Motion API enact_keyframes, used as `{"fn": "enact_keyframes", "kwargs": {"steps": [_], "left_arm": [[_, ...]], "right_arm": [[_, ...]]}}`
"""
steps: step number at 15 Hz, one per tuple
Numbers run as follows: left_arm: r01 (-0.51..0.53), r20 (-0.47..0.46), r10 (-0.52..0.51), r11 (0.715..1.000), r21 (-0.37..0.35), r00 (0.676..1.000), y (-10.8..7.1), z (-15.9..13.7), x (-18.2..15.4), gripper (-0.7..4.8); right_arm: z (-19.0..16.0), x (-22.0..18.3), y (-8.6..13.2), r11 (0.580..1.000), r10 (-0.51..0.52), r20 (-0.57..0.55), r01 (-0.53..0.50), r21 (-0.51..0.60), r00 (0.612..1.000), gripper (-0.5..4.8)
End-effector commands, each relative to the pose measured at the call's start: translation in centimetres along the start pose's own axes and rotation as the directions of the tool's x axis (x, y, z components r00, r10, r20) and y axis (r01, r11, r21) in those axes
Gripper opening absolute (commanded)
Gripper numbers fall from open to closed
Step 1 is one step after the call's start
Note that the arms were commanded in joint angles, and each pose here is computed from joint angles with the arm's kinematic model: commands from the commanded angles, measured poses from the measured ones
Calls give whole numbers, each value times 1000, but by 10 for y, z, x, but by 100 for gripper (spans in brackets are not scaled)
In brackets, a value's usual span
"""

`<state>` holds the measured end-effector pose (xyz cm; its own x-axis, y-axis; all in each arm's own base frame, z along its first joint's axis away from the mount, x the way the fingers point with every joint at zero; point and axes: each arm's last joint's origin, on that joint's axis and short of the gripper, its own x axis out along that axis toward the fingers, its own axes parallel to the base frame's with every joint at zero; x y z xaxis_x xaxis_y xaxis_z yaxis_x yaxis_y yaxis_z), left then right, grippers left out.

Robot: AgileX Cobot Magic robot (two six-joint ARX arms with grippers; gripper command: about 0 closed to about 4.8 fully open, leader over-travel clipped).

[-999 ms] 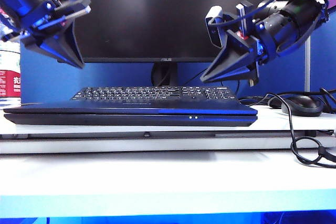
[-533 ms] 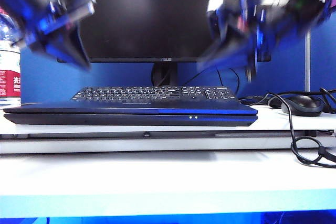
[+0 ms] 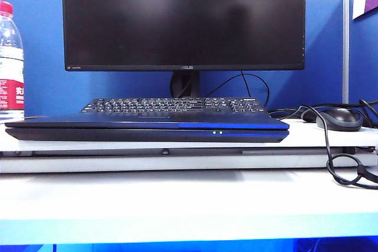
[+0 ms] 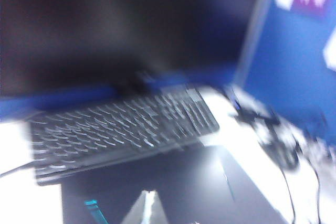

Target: Close the lid of the black laptop.

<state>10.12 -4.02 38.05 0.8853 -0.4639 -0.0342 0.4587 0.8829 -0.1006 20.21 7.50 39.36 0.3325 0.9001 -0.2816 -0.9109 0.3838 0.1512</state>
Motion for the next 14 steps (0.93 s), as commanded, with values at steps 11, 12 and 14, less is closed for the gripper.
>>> {"fn": "enact_keyframes", "kwargs": {"steps": [11,12,14], "left_arm": [[30,238,44,953,-300,970,-2,-79,-79,-5],[43,224,27,953,-299,974,-2,-80,-78,-5],[55,185,1,952,-300,983,-2,-84,-78,-5]], "right_arm": [[-126,-71,86,673,-708,539,667,320,456,-1],[-131,-71,88,671,-715,522,668,323,465,-1],[-140,-72,91,671,-725,475,667,324,498,-1]]}}
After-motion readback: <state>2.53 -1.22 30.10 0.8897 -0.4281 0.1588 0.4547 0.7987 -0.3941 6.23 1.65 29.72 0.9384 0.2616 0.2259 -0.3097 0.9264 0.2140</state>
